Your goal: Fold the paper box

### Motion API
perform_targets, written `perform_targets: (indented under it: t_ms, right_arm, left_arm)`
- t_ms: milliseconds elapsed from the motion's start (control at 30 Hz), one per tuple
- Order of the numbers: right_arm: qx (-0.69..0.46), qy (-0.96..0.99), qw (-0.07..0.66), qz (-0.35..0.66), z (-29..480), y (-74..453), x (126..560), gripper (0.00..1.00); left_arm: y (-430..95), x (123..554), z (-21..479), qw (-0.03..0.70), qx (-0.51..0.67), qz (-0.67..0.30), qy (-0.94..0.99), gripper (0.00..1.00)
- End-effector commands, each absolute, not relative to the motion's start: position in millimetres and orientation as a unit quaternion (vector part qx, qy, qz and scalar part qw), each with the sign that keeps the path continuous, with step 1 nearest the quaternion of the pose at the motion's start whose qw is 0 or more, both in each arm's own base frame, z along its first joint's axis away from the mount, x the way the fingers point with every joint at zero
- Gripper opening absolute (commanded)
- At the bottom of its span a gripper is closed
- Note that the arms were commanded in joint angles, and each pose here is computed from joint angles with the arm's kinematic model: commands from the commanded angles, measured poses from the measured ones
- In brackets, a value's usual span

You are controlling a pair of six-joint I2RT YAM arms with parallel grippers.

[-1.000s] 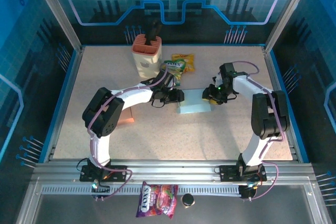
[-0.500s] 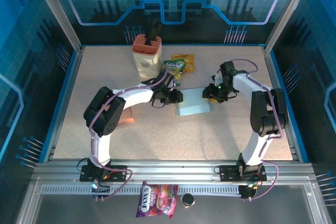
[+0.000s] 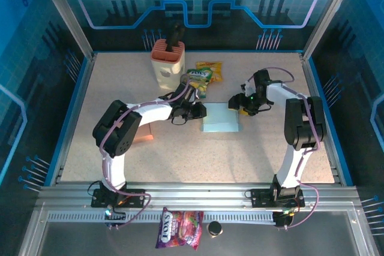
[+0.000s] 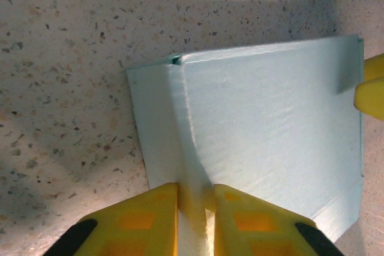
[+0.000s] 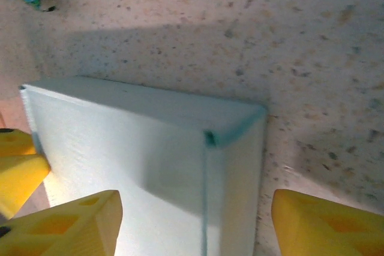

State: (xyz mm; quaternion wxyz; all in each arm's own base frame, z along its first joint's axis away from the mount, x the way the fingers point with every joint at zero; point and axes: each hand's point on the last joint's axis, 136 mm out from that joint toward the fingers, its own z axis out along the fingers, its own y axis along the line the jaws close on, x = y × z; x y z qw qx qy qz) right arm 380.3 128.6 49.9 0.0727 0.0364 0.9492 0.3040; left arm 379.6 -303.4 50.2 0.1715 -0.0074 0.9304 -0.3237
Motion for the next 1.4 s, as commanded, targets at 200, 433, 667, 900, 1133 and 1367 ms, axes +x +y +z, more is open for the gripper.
perform_targets:
  t_ms: [200, 433, 667, 900, 1133, 1367]
  right_arm:
    - [0.014, 0.899, 0.073, 0.431, 64.7, 159.3, 377.2, 0.77]
    - [0.023, 0.885, 0.076, 0.458, 81.2, 167.1, 367.5, 0.72]
    - [0.056, 0.875, 0.084, 0.473, 85.0, 168.4, 357.6, 0.62]
    - [0.098, 0.862, 0.078, 0.49, 89.2, 169.5, 363.8, 0.5]
    - [0.155, 0.844, 0.046, 0.512, 101.8, 167.1, 366.1, 0.44]
    - [0.233, 0.824, -0.03, 0.516, 106.9, 159.8, 354.5, 0.41]
  left_arm:
    - [-274.5, 364.5, 22.0, 0.141, -0.034, -0.314, 0.938, 0.15]
    - [-273.0, 366.6, 22.9, 0.141, -0.039, -0.317, 0.937, 0.15]
    - [-277.4, 370.2, 29.8, 0.144, -0.038, -0.326, 0.934, 0.15]
    - [-277.3, 377.4, 66.6, 0.196, -0.023, -0.341, 0.919, 0.32]
    - [-276.2, 359.2, 130.4, 0.289, 0.127, -0.345, 0.884, 0.5]
    - [-299.9, 277.1, 151.6, 0.345, 0.452, -0.266, 0.779, 0.65]
